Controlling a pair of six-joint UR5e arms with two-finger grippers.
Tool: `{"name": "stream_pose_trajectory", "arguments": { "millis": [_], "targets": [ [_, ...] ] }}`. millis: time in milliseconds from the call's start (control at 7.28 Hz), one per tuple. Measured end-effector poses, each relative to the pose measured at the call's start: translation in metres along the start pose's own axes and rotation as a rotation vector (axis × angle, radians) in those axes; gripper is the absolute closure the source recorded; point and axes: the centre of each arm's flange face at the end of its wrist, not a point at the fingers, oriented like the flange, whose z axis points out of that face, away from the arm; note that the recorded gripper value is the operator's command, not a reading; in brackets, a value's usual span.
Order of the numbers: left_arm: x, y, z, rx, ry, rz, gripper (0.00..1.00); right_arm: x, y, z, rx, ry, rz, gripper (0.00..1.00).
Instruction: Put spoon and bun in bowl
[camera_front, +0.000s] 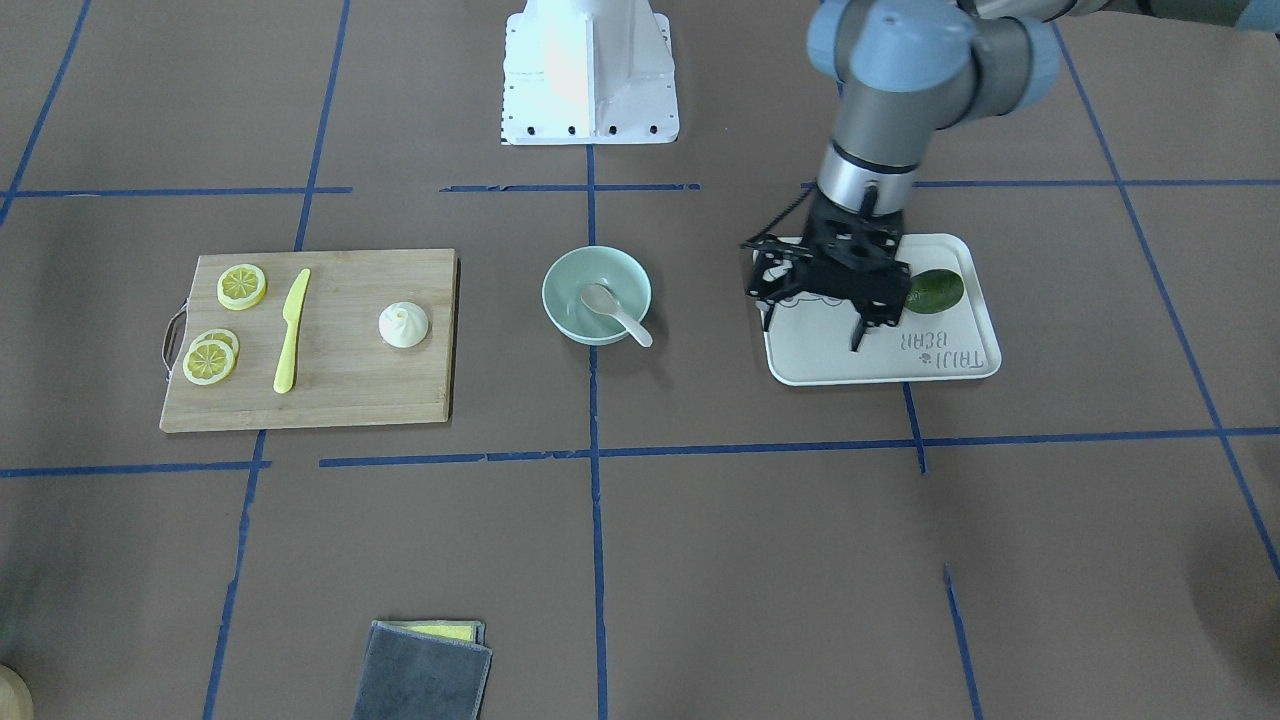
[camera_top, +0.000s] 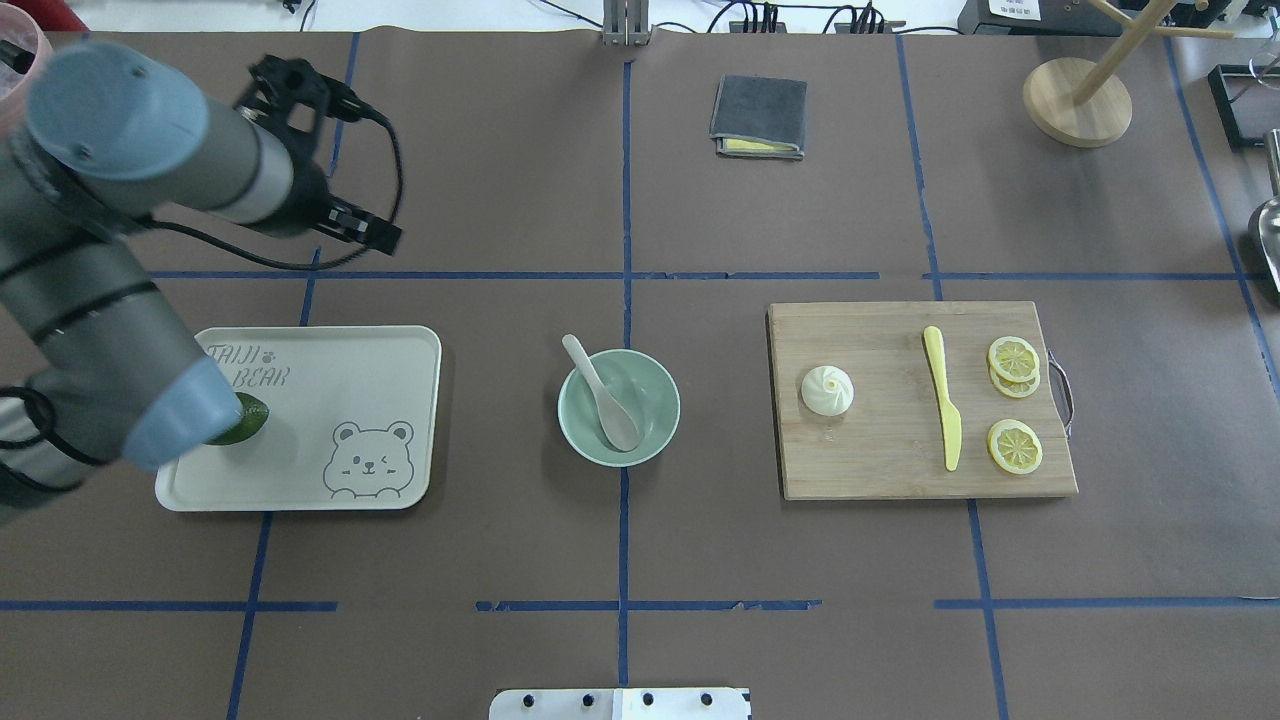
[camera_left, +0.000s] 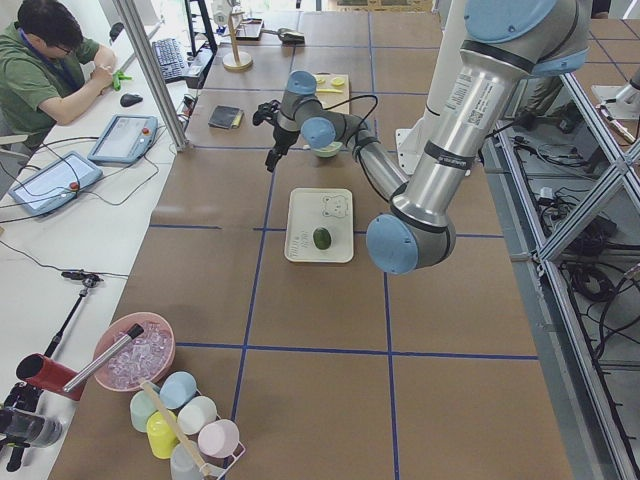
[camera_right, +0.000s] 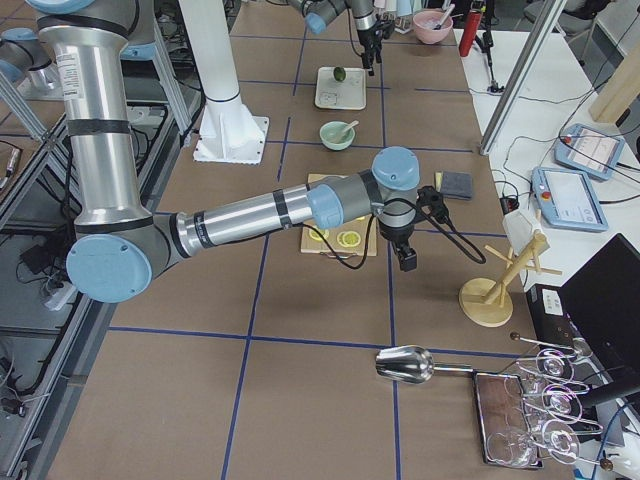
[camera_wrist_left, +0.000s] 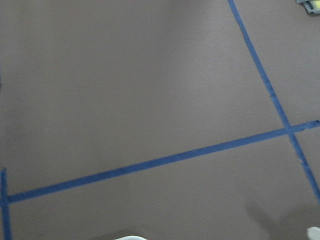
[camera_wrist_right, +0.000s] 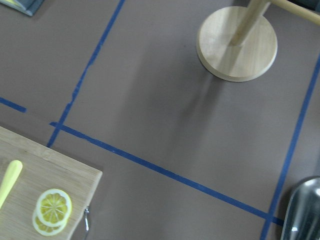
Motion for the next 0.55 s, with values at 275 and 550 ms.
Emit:
{"name": "stream_pose_trajectory", "arguments": {
  "millis": [275,550],
  "targets": [
    [-0.185,0.034,-0.039,-0.064,-0.029,0.111,0.00,-0.080,-0.025,0.002,0.013,-0.051,0.043,0.00],
    [-0.345,0.109,-0.064,-0.144,-0.080,-0.008,0.00,-0.166,-0.054,0.007,0.032,-0.077,0.123,0.00]
  ]
}}
